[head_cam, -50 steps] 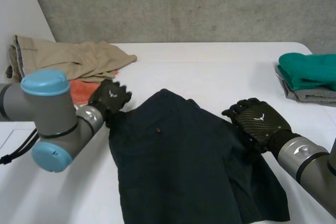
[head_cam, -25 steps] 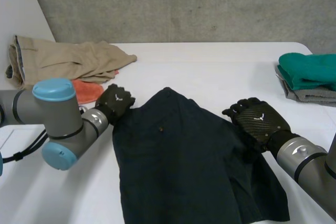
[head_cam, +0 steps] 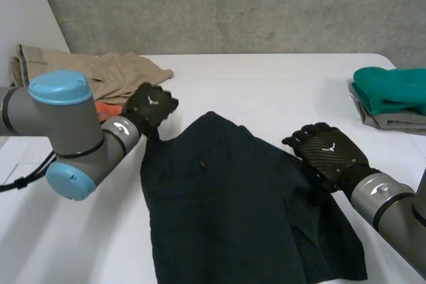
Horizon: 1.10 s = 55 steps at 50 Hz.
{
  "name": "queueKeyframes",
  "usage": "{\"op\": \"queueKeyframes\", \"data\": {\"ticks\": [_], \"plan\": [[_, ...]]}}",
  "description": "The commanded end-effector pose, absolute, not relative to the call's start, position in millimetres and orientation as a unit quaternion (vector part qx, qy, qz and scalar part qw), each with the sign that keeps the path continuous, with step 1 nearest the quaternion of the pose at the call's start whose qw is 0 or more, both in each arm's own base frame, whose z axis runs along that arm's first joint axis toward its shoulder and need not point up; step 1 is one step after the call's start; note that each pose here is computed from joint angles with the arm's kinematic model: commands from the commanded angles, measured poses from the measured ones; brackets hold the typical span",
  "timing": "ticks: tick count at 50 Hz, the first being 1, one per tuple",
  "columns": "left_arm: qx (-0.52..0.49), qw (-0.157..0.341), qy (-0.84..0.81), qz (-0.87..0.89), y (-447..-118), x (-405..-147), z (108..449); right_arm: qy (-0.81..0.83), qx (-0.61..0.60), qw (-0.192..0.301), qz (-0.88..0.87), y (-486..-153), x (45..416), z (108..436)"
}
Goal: Fold the laundry.
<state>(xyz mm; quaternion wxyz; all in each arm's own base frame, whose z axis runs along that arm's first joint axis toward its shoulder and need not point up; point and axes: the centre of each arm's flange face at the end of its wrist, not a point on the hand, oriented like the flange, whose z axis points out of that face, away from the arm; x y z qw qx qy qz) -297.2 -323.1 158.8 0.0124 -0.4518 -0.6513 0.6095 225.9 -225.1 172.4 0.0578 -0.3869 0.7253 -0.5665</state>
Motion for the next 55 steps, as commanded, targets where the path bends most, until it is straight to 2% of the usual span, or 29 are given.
{"op": "queueKeyframes", "data": {"ticks": [1, 12, 19, 23, 24, 27, 28, 30, 31, 33, 37, 38, 39, 41, 42, 45, 46, 51, 53, 55], "plan": [[-0.452, 0.013, -0.688, 0.567, -321, -278, 136, 0.725, -0.386, 0.057, -0.567, -226, 226, 172], [-0.449, 0.010, -0.698, 0.558, -336, -278, 116, 0.728, -0.387, 0.058, -0.563, -225, 225, 170], [-0.439, -0.003, -0.687, 0.579, -346, -281, 124, 0.731, -0.381, 0.053, -0.564, -229, 222, 169], [-0.399, -0.035, -0.643, 0.653, -369, -285, 159, 0.730, -0.380, 0.051, -0.566, -232, 221, 171], [-0.372, -0.054, -0.607, 0.700, -380, -287, 191, 0.729, -0.379, 0.051, -0.568, -233, 222, 173], [-0.318, -0.072, -0.555, 0.765, -391, -287, 247, 0.727, -0.377, 0.050, -0.571, -234, 221, 175], [-0.285, -0.071, -0.529, 0.796, -395, -287, 277, 0.727, -0.375, 0.048, -0.573, -235, 221, 176], [-0.262, -0.058, -0.508, 0.819, -393, -291, 301, 0.727, -0.373, 0.044, -0.575, -236, 221, 177], [-0.250, -0.037, -0.496, 0.831, -389, -297, 315, 0.728, -0.370, 0.040, -0.576, -238, 220, 178], [-0.247, -0.013, -0.485, 0.839, -379, -308, 326, 0.729, -0.367, 0.033, -0.577, -239, 219, 178], [-0.267, 0.052, -0.461, 0.845, -335, -344, 342, 0.734, -0.353, 0.018, -0.580, -246, 211, 180], [-0.274, 0.064, -0.461, 0.842, -325, -352, 341, 0.736, -0.348, 0.014, -0.581, -249, 209, 180], [-0.297, 0.097, -0.462, 0.830, -299, -369, 332, 0.739, -0.340, 0.008, -0.582, -253, 204, 181], [-0.319, 0.125, -0.463, 0.817, -277, -383, 323, 0.741, -0.334, 0.005, -0.583, -256, 201, 182], [-0.340, 0.161, -0.464, 0.802, -253, -398, 312, 0.742, -0.330, 0.003, -0.583, -258, 198, 182], [-0.369, 0.208, -0.473, 0.772, -221, -414, 293, 0.743, -0.326, 0.001, -0.584, -259, 196, 182], [-0.386, 0.235, -0.489, 0.746, -203, -421, 276, 0.744, -0.324, 0.000, -0.585, -261, 195, 183], [-0.450, 0.254, -0.559, 0.649, -159, -422, 209, 0.746, -0.313, -0.009, -0.589, -267, 188, 183], [-0.471, 0.242, -0.578, 0.621, -150, -418, 190, 0.746, -0.308, -0.014, -0.590, -271, 184, 184], [-0.479, 0.230, -0.581, 0.617, -150, -415, 190, 0.745, -0.306, -0.015, -0.592, -273, 182, 185]]}}
